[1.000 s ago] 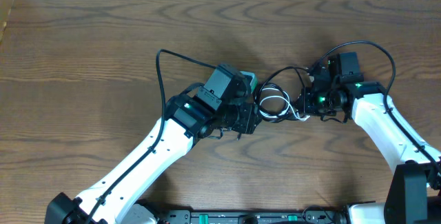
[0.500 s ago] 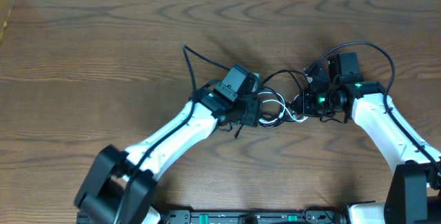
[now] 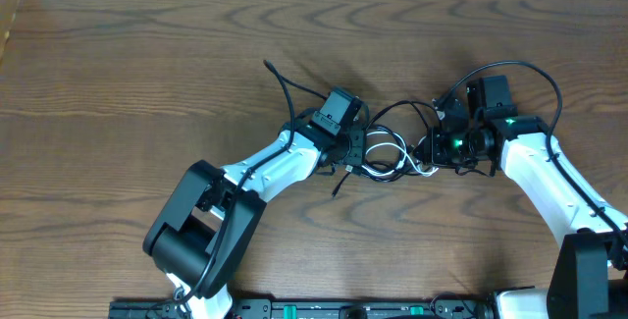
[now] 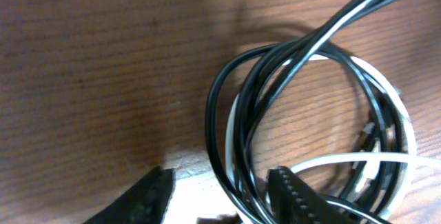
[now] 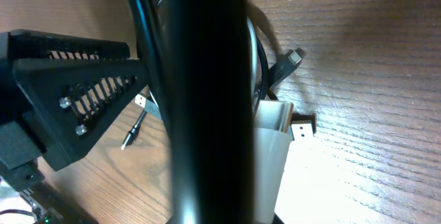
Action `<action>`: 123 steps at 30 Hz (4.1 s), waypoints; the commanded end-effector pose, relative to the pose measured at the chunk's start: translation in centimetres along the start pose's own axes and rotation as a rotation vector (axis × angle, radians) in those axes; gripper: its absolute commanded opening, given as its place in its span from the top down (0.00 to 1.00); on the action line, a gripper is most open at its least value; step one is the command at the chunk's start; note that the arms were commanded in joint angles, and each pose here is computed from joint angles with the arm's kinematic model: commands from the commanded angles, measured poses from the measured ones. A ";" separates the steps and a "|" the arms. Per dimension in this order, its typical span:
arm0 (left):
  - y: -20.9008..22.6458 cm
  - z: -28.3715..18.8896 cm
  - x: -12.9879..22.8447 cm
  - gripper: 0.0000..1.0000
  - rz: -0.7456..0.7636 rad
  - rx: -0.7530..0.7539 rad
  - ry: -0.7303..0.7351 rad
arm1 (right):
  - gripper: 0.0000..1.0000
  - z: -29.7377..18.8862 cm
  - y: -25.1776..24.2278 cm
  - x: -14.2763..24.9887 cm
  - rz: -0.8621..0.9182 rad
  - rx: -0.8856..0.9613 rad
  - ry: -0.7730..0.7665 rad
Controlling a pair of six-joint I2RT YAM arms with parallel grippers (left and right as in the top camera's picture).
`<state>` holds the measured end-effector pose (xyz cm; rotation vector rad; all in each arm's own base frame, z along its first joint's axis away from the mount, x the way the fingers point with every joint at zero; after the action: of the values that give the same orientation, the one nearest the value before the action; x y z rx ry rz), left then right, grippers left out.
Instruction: Untangle cables
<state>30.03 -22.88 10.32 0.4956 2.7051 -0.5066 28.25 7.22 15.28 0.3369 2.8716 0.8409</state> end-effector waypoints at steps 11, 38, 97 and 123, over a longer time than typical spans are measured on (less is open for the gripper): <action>0.2 2.2 1.0 0.88 -0.084 0.050 0.070 | 0.98 -0.1 0.4 -0.1 0.007 -0.017 0.013; 0.4 -15.9 0.4 0.93 0.068 0.374 -0.093 | 0.33 -0.4 1.5 0.7 -0.295 -0.229 0.087; -2.7 -18.5 -2.6 0.92 0.136 0.801 -0.249 | 0.60 1.2 0.6 1.3 0.050 0.277 -0.041; -2.7 -18.1 -1.6 0.92 0.049 0.810 -0.150 | 0.49 0.6 7.1 0.9 -0.327 -0.487 0.093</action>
<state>26.01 -17.97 26.07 0.5704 2.3612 -1.4150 27.99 13.50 18.58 -0.3386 2.5271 1.5068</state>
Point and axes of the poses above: each gripper's point midway between its finger pads, its own z axis out along the fingers, its own y axis along the line the jaws close on, x = y × z, the point moved 10 cm from there along -z, back along the fingers, and after that the axes turned 12 degrees about z, right-handed, at the moved point
